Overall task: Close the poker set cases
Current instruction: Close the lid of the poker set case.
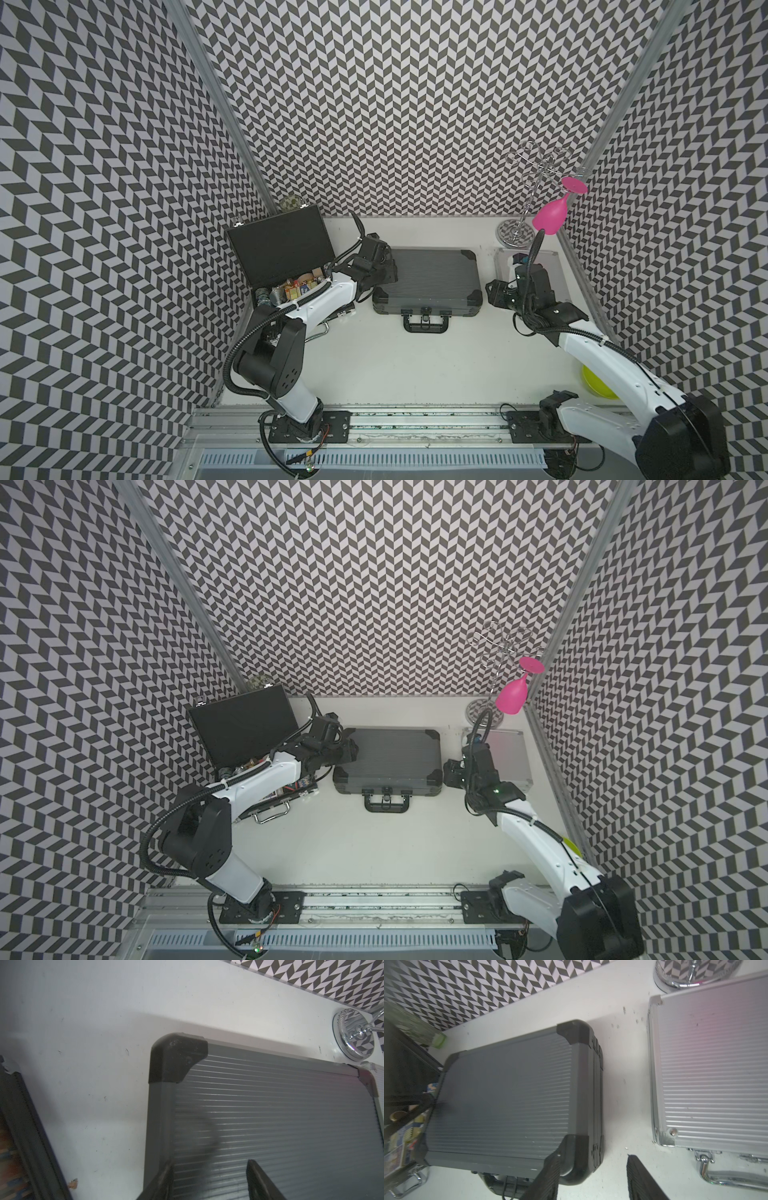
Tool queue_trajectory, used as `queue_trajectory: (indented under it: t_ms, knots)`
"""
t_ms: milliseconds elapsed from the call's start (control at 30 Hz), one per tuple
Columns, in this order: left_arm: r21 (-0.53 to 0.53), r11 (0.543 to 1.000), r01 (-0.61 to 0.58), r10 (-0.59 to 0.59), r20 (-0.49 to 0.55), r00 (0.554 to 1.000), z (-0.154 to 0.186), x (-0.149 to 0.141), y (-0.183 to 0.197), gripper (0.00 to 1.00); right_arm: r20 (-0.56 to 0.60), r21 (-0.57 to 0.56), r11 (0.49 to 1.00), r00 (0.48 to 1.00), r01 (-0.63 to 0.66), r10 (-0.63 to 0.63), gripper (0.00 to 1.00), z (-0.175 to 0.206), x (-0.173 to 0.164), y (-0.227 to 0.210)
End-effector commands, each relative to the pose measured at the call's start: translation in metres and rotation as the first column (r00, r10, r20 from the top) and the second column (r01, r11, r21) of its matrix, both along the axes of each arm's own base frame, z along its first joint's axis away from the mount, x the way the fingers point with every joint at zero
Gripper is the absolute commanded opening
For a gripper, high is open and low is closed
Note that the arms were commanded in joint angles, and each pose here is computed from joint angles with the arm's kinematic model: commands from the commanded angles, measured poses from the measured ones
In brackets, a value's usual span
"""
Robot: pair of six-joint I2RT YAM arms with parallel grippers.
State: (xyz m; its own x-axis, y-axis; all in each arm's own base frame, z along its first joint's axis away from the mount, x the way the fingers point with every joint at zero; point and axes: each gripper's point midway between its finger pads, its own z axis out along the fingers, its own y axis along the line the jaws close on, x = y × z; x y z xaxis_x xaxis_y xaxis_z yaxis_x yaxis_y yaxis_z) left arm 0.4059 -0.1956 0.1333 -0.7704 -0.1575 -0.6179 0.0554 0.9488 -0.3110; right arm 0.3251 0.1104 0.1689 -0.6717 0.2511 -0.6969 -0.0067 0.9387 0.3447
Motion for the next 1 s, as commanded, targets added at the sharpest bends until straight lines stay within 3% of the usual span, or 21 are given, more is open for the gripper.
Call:
queue_trajectory:
  t_ms: [0, 200, 333, 500, 667, 767, 967]
  knots:
    - [0.145, 0.988, -0.049, 0.070, -0.148, 0.987, -0.056, -0.023, 0.032, 0.59, 0.086, 0.039, 0.995, 0.992, -0.091, 0.088, 0.53, 0.030, 0.015, 0.027]
    - [0.116, 0.992, -0.047, 0.064, -0.150, 0.987, -0.056, -0.029, 0.031, 0.59, 0.093, 0.024, 0.968, 0.965, -0.248, 0.245, 0.53, 0.035, 0.030, 0.091]
    - [0.103, 0.994, -0.047, 0.061, -0.138, 0.989, -0.047, -0.026, 0.029, 0.59, 0.034, 0.007, 0.956, 0.956, -0.292, 0.292, 0.51, 0.008, 0.034, 0.118]
    - [0.088, 0.996, -0.015, 0.017, -0.016, 1.000, 0.002, -0.021, 0.012, 0.58, -0.092, 0.039, 0.958, 0.954, -0.283, 0.285, 0.40, -0.051, 0.021, 0.117]
    - [0.047, 0.998, 0.049, -0.052, 0.067, 0.996, 0.046, -0.023, -0.016, 0.51, -0.172, 0.058, 0.964, 0.949, -0.260, 0.266, 0.32, -0.089, 0.002, 0.109]
    - [-0.013, 0.991, 0.132, -0.130, 0.080, 0.988, 0.051, -0.030, -0.043, 0.47, -0.208, 0.054, 0.968, 0.945, -0.247, 0.253, 0.29, -0.104, -0.005, 0.104]
    - [-0.074, 0.970, 0.231, -0.228, 0.047, 0.973, 0.029, -0.043, -0.094, 0.38, -0.216, 0.047, 0.975, 0.950, -0.219, 0.224, 0.27, -0.107, -0.007, 0.098]
